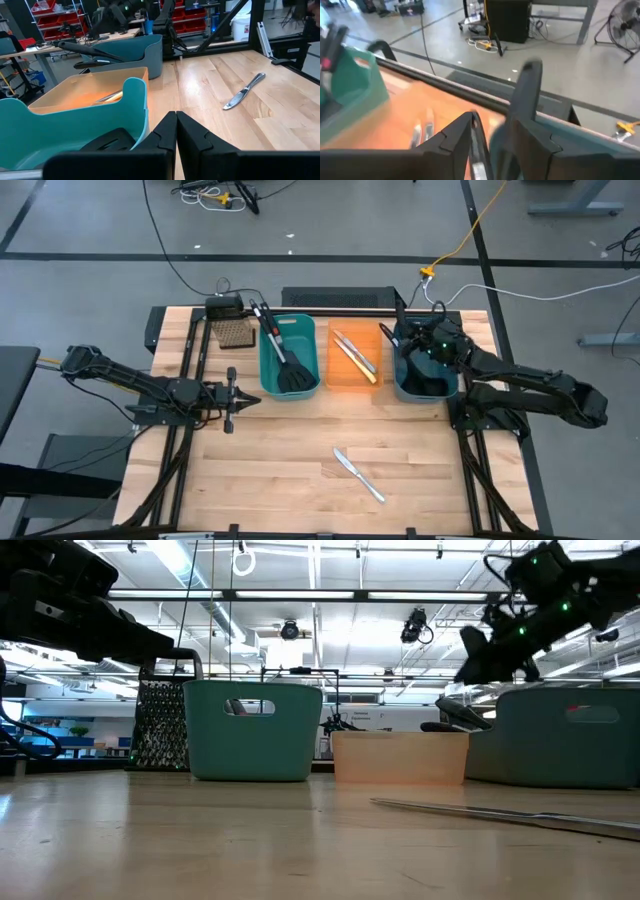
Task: Pick & Place Kitchen Items
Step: Put the silver knife into the orange container
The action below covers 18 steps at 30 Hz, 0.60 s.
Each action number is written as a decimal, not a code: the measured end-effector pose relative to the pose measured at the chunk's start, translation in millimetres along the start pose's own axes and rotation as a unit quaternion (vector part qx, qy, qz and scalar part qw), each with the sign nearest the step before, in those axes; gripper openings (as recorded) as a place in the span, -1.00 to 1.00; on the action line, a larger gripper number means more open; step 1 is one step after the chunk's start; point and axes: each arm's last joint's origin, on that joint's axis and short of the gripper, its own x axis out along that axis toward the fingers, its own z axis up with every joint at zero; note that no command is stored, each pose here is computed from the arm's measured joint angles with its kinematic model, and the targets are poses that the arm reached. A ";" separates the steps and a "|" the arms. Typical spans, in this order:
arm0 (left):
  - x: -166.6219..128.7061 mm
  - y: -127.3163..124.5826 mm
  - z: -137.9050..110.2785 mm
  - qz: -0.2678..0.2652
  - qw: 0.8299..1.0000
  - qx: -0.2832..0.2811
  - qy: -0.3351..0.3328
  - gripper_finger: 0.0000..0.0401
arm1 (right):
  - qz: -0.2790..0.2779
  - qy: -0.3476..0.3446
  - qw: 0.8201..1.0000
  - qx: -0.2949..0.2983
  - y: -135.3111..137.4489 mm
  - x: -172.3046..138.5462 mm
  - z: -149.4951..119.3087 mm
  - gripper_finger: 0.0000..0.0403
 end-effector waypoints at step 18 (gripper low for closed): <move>0.0 -0.1 -1.5 -0.001 1.000 -0.011 0.008 -0.93 | 0.250 -0.246 0.937 -0.004 12.5 -97.8 75.0 -0.93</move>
